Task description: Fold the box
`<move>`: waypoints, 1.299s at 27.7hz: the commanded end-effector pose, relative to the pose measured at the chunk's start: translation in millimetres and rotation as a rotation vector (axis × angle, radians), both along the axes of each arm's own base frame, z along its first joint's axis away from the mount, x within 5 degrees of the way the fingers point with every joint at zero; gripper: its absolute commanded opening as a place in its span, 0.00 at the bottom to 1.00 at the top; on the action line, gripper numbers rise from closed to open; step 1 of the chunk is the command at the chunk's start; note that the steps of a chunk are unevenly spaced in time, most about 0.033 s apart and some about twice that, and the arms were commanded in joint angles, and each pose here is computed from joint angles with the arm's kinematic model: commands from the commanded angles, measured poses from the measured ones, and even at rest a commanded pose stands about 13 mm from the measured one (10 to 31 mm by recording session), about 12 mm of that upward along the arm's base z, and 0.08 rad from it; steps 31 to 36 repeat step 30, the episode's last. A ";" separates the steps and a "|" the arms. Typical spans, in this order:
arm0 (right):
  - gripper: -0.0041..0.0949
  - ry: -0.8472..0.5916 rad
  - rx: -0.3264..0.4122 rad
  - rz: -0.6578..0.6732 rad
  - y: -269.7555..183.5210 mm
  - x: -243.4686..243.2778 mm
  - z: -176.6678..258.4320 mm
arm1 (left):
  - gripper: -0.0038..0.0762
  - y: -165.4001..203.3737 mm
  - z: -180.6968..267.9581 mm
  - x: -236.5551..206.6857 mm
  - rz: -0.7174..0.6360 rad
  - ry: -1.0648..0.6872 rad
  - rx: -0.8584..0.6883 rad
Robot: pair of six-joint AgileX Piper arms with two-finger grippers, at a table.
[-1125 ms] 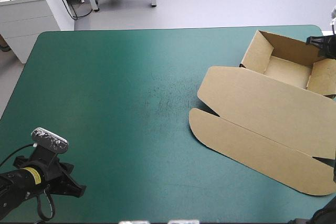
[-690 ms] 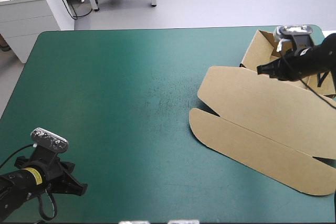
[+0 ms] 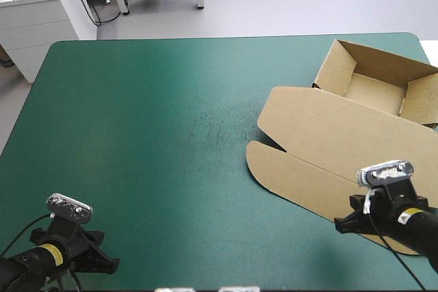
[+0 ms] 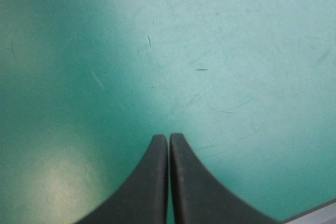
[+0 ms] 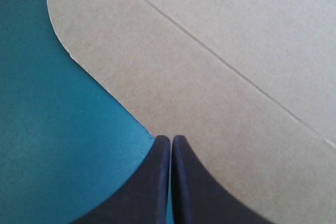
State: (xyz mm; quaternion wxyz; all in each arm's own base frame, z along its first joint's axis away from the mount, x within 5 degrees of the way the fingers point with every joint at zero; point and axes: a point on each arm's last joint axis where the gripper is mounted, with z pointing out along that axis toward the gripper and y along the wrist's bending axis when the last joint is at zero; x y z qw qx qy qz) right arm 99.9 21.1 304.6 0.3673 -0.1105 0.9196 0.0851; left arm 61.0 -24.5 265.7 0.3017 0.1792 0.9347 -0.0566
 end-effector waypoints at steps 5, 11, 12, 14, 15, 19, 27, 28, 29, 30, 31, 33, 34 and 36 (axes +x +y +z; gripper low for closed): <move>0.04 -0.136 -0.008 0.010 0.7 -32.0 -21.2 | 0.04 -4.3 -0.3 1.1 -0.009 -0.005 -0.046; 0.04 -0.247 -0.013 0.003 0.2 -45.1 -15.8 | 0.04 -4.0 -2.6 0.5 -0.007 0.007 -0.042; 0.04 -0.249 -0.013 0.003 0.2 -45.4 -15.7 | 0.04 -4.0 -2.6 0.5 -0.007 0.007 -0.042; 0.04 -0.249 -0.013 0.003 0.2 -45.6 -15.6 | 0.04 -3.8 -2.6 0.6 -0.006 0.006 -0.039; 0.04 -0.249 -0.013 0.003 0.2 -45.6 -15.6 | 0.04 -3.8 -2.6 0.6 -0.006 0.006 -0.039; 0.04 -0.249 -0.009 0.002 0.3 -45.6 -15.6 | 0.04 -3.9 -2.7 0.9 -0.006 0.008 -0.039; 0.04 -0.249 -0.007 0.001 0.3 -45.6 -15.6 | 0.04 -3.9 -2.7 0.9 -0.006 0.008 -0.039; 0.03 -0.249 -0.007 0.001 0.3 -45.6 -15.6 | 0.04 -3.9 -2.7 0.9 -0.006 0.008 -0.039; 0.02 -0.249 -0.007 0.001 0.3 -45.6 -15.6 | 0.04 -3.9 -2.7 0.9 -0.006 0.008 -0.039; 0.02 -0.249 -0.007 0.001 0.3 -45.6 -15.6 | 0.04 -3.9 -2.7 0.9 -0.006 0.008 -0.039; 0.02 -0.249 -0.007 0.001 0.3 -45.6 -15.6 | 0.04 -3.9 -2.7 0.9 -0.006 0.008 -0.039; 0.02 -0.249 -0.007 0.001 0.3 -45.6 -15.6 | 0.04 -3.9 -2.7 0.9 -0.006 0.008 -0.039; 0.02 -0.249 -0.007 0.001 0.3 -45.6 -15.6 | 0.04 -3.9 -2.7 0.9 -0.006 0.008 -0.039; 0.02 -0.249 -0.007 0.001 0.3 -45.6 -15.6 | 0.04 -3.9 -2.7 0.9 -0.006 0.008 -0.039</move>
